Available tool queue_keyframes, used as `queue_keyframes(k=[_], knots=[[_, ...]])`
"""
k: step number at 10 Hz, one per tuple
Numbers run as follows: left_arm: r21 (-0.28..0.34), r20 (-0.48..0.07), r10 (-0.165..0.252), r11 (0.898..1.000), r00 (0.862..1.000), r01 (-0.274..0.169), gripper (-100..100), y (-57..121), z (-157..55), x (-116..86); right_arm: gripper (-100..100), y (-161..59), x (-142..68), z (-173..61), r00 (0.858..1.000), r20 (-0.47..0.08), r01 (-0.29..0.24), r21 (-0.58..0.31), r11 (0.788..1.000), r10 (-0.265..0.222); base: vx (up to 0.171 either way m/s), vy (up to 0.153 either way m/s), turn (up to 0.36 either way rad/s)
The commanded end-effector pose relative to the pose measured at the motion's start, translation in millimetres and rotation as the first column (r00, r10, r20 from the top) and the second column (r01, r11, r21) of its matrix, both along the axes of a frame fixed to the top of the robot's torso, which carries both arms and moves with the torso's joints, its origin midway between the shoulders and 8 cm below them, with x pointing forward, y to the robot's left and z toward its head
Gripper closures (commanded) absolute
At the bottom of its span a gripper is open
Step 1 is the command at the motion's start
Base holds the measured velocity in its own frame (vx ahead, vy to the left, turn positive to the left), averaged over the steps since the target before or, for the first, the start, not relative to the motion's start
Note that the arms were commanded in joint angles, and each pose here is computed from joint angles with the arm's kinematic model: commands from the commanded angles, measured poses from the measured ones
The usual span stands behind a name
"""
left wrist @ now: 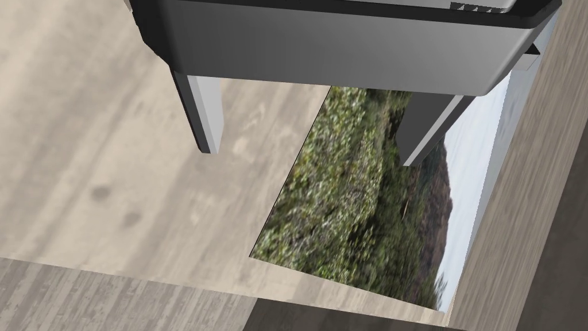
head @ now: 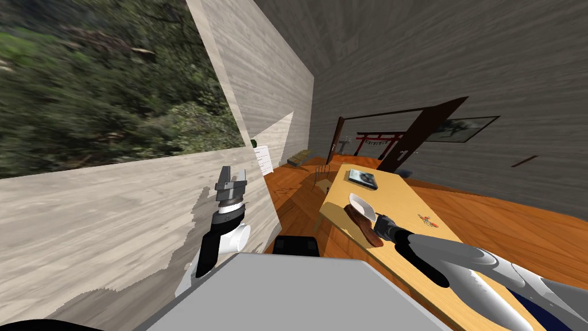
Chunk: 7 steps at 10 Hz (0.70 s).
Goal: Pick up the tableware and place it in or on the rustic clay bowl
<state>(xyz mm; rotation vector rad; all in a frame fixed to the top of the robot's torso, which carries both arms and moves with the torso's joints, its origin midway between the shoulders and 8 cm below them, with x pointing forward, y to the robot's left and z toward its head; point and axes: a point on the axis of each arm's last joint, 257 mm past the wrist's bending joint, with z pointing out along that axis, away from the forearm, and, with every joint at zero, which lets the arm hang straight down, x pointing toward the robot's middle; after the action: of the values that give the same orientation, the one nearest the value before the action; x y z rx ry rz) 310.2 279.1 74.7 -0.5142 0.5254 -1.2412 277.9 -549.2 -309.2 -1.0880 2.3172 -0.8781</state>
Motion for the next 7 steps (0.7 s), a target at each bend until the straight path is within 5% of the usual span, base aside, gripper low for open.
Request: queue_keyframes(k=[1, 2, 7], knots=[[0.000, 0.000, 0.000, 1.000, 1.000, 0.000, 0, 0.0, 0.0, 0.0, -100, 0.0, 0.0, 0.0, 1.000, 0.000, 0.000, 0.000, 1.000, 0.000, 0.010, -0.005, -0.008], [0.000, 0.000, 0.000, 1.000, 1.000, 0.000, 0, 0.0, 0.0, 0.0, 0, 0.3, 0.0, 0.4, 1.000, 0.000, 0.000, 0.000, 1.000, 0.000, 0.000, 0.000, 0.000], [0.000, 0.000, 0.000, 1.000, 1.000, 0.000, 0, 0.0, 0.0, 0.0, 0, 0.3, 0.0, 0.4, 1.000, 0.000, 0.000, 0.000, 1.000, 0.000, 0.000, 0.000, 0.000]])
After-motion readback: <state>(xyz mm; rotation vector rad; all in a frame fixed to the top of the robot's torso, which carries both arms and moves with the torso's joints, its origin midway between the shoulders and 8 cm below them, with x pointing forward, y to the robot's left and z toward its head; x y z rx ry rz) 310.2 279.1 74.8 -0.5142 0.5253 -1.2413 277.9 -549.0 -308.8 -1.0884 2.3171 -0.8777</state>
